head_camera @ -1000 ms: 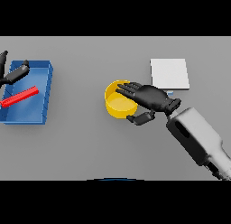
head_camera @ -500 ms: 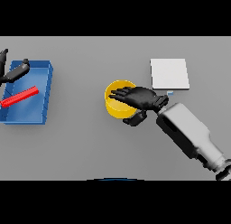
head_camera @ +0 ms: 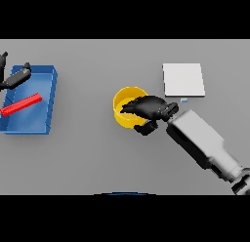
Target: Pick up the red beaker and tilt it to pour out 1 green nut into yellow bowl. Pick up the yellow bowl and place it on the metallic measuring scale.
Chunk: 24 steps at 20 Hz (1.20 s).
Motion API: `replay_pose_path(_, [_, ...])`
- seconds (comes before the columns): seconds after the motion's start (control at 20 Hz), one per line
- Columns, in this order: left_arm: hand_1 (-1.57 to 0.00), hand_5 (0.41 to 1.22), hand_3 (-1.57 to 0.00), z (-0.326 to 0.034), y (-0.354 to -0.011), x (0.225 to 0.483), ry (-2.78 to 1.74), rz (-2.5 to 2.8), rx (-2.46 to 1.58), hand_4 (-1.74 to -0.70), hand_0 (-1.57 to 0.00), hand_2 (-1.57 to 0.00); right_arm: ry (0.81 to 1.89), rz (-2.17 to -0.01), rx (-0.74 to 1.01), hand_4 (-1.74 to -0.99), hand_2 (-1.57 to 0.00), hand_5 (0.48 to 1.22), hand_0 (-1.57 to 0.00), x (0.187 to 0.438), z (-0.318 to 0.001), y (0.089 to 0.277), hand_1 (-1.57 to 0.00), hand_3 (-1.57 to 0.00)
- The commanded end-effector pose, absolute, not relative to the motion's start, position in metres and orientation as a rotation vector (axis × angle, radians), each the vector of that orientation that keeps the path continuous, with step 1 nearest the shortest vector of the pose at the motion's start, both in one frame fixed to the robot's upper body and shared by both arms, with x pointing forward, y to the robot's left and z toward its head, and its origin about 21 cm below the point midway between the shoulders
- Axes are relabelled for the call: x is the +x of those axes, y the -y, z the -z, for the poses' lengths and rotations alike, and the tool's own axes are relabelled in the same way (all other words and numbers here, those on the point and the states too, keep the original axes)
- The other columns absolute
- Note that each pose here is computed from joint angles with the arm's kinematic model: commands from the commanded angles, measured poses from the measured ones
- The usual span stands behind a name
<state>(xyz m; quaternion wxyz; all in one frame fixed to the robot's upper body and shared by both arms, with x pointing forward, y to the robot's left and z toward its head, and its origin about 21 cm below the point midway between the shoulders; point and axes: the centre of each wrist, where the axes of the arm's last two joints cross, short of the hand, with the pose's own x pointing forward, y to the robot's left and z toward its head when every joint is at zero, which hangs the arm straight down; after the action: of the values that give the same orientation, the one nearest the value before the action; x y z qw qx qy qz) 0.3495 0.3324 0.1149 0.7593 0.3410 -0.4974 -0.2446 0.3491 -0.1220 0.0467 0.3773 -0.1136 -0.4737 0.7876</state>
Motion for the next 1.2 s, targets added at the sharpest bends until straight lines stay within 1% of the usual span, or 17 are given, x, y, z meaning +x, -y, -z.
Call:
replay_pose_path(0.0, [0.00,0.722,0.00,-0.118,-0.335,0.350,1.080,0.529,0.748,-0.79,0.00,0.00,1.217,-2.028,-0.290,-1.387,-0.23,0.900,-0.26,0.348,-0.045,0.118,-0.24,-0.25])
replay_pose_path(0.05, [0.00,0.723,0.00,-0.115,-0.334,0.349,1.083,0.528,0.736,-0.79,0.00,0.00,1.210,-2.036,-0.276,-1.425,-0.39,0.964,-0.51,0.346,-0.043,0.119,-0.44,-0.36])
replay_pose_path(0.1, [0.00,0.725,0.00,-0.114,-0.335,0.350,1.086,0.530,0.736,-0.80,0.00,0.00,1.206,-2.042,-0.256,-1.488,-0.62,1.016,-0.72,0.349,-0.044,0.121,-0.66,-0.47])
replay_pose_path(0.15, [0.00,0.726,0.00,-0.116,-0.332,0.350,1.085,0.527,0.739,-0.80,0.00,0.00,1.182,-2.050,-0.239,-1.534,-0.81,1.057,-0.89,0.349,-0.046,0.118,-0.85,-0.59])
replay_pose_path(0.2, [0.00,0.727,0.00,-0.116,-0.330,0.351,1.089,0.523,0.732,-0.80,0.00,0.00,1.162,-2.054,-0.229,-1.571,-0.97,1.090,-1.03,0.350,-0.047,0.118,-0.99,-0.69])
replay_pose_path(0.25, [0.00,0.728,0.00,-0.116,-0.329,0.350,1.091,0.530,0.727,-0.80,0.00,0.00,1.156,-2.055,-0.225,-1.604,-1.09,1.116,-1.14,0.349,-0.046,0.118,-1.11,-0.87])
replay_pose_path(0.3, [0.00,0.727,0.00,-0.115,-0.333,0.349,1.081,0.531,0.732,-0.80,0.00,0.00,1.159,-2.058,-0.197,-1.628,-1.18,1.137,-1.22,0.351,-0.047,0.123,-1.20,-0.93])
replay_pose_path(0.35, [0.00,0.727,0.00,-0.117,-0.331,0.350,1.093,0.529,0.728,-0.80,0.00,0.00,1.154,-2.054,-0.194,-1.649,-1.26,1.154,-1.29,0.352,-0.049,0.121,-1.27,-1.02])
replay_pose_path(0.45, [0.00,0.725,0.00,-0.118,-0.334,0.349,1.091,0.525,0.728,-0.80,0.00,0.00,1.169,-2.046,-0.204,-1.682,-1.31,1.178,-1.39,0.348,-0.048,0.122,-1.38,-1.14])
replay_pose_path(0.55, [0.00,0.726,0.00,-0.119,-0.332,0.347,1.093,0.529,0.731,-0.80,0.00,0.00,1.162,-2.049,-0.209,-1.703,-1.39,1.193,-1.46,0.348,-0.051,0.120,-1.45,-1.17])
replay_pose_path(0.65, [0.00,0.725,0.00,-0.117,-0.333,0.347,1.087,0.525,0.734,-0.81,0.00,0.00,1.162,-2.042,-0.223,-1.717,-1.45,1.203,-1.50,0.347,-0.059,0.127,-1.49,-1.18])
replay_pose_path(0.75, [0.00,0.724,0.00,-0.118,-0.331,0.348,1.087,0.532,0.735,-0.80,0.00,0.00,1.174,-2.028,-0.247,-1.726,-1.47,1.210,-1.52,0.348,-0.071,0.125,-1.52,-1.19])
replay_pose_path(0.8, [0.00,0.724,0.00,-0.116,-0.330,0.345,1.095,0.537,0.732,-0.80,0.00,0.00,1.185,-2.025,-0.233,-1.729,-1.49,1.212,-1.53,0.346,-0.075,0.129,-1.53,-1.19])
replay_pose_path(0.85, [0.00,0.723,0.00,-0.113,-0.329,0.344,1.089,0.536,0.736,-0.80,0.00,0.00,1.196,-2.027,-0.233,-1.731,-1.47,1.214,-1.54,0.347,-0.084,0.132,-1.54,-1.27])
replay_pose_path(0.95, [0.00,0.721,0.00,-0.115,-0.332,0.344,1.093,0.539,0.745,-0.80,0.00,0.00,1.205,-2.026,-0.288,-1.731,-1.51,1.216,-1.55,0.350,-0.101,0.133,-1.55,-1.38])
replay_pose_path(1.0, [0.00,0.719,0.00,-0.119,-0.332,0.344,1.092,0.535,0.742,-0.80,0.00,0.00,1.212,-2.028,-0.296,-1.730,-1.52,1.217,-1.56,0.349,-0.108,0.137,-1.55,-1.36])
replay_pose_path(1.15, [0.00,0.722,0.00,-0.117,-0.335,0.345,1.084,0.532,0.738,-0.80,0.00,0.00,1.224,-2.004,-0.369,-1.724,-1.54,1.219,-1.56,0.351,-0.134,0.142,-1.56,-1.31])
